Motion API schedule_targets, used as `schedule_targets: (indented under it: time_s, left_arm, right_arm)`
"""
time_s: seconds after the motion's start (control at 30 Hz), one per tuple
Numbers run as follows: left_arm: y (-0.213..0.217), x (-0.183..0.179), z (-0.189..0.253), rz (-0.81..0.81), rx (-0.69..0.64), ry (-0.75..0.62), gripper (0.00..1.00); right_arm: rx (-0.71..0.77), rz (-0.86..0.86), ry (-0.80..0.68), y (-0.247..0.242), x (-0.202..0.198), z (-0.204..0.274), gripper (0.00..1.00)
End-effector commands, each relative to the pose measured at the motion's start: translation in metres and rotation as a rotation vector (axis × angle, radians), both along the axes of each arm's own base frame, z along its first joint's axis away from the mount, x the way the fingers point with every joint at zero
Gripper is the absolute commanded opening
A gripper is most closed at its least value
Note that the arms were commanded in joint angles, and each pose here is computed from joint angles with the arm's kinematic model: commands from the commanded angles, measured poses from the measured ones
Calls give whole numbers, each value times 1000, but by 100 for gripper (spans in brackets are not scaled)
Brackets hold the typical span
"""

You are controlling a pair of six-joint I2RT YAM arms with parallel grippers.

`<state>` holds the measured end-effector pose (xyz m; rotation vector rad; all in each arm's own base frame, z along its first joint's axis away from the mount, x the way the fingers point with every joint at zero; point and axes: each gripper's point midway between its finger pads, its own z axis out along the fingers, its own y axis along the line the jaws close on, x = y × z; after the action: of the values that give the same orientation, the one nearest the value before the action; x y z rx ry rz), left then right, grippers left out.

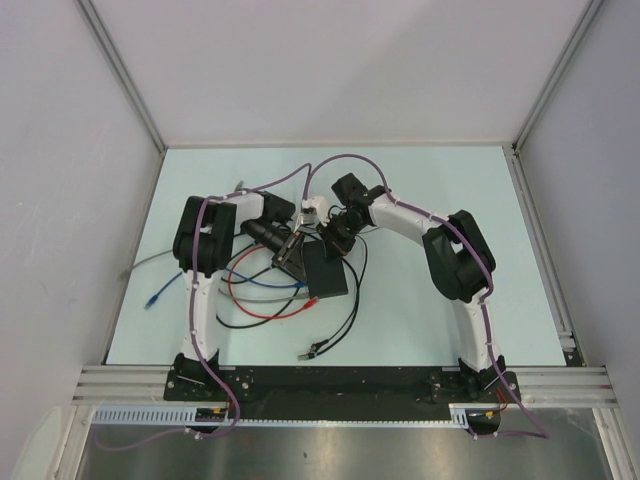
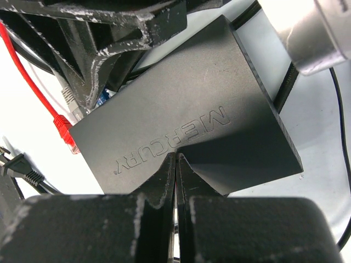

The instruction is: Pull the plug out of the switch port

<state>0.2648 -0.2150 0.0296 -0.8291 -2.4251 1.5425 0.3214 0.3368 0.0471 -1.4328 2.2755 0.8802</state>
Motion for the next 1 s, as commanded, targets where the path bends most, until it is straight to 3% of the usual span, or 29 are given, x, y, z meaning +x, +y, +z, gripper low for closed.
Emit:
schedule_targets:
  time_s: [0.0, 0.37, 0.43, 0.5, 0.53, 0.97]
  left_arm:
    - [0, -6, -12, -53, 10, -53, 34]
    - [-2, -11, -29, -3, 50, 0, 23]
    - [-3, -13, -29, -4, 56, 2, 18]
    - [-3, -12, -31, -3, 75, 8, 2]
    - [-3, -14, -31, -6, 82, 22, 0]
    - [2, -18, -20, -45, 94, 22, 0]
  right_arm:
    - [-183, -11, 11, -32, -7, -49, 0]
    - [-180, -6, 15, -30, -11, -48, 0]
    - [-181, -5, 17, -31, -11, -49, 0]
    - [-180, -3, 19, -31, -12, -49, 0]
    - [-181, -3, 20, -31, -12, -49, 0]
    - [-184, 3, 10, -31, -15, -48, 0]
